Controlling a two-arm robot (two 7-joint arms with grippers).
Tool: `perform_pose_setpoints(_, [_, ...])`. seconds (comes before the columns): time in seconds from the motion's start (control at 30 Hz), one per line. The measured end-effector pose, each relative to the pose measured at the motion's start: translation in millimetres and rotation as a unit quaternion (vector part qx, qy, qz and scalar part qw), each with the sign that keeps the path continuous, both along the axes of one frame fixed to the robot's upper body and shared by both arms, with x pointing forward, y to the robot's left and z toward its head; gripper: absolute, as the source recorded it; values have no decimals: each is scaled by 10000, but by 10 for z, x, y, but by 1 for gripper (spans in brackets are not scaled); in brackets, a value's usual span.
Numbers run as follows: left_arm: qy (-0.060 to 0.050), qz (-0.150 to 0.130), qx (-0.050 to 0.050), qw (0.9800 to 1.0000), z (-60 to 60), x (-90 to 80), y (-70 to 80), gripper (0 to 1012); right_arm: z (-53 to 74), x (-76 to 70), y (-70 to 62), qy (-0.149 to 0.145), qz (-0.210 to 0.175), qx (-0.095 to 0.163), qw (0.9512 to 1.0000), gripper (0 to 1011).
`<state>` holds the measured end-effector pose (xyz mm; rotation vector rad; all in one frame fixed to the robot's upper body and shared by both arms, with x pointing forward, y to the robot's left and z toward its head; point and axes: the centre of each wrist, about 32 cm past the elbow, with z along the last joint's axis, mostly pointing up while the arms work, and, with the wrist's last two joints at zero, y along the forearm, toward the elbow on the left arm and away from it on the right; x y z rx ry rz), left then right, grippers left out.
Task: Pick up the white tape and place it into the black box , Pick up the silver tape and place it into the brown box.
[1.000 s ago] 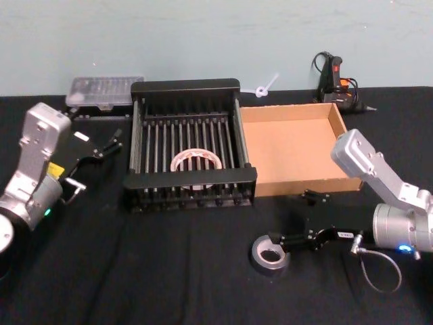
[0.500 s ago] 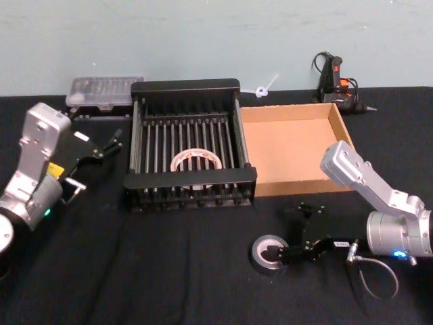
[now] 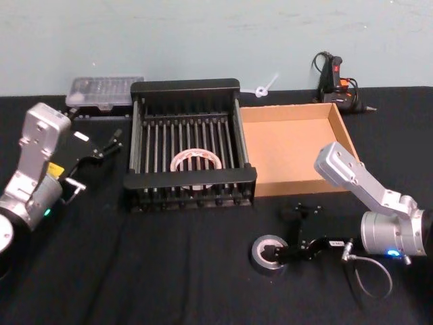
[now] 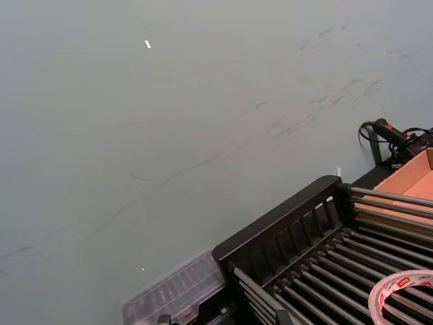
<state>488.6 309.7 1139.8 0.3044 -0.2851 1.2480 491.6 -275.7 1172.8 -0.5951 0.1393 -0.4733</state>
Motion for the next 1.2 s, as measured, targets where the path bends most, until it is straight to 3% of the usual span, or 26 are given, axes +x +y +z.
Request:
perform_pose_setpoints(1.03, [0,0,0,10000,0,0,0,1001,-29,35,31,21,-46,-61,10000,1002])
perform_pose_setpoints(1.2, [1,0,0,10000,0,0,0,1001,-29,34,30,18,-46,-60,10000,891])
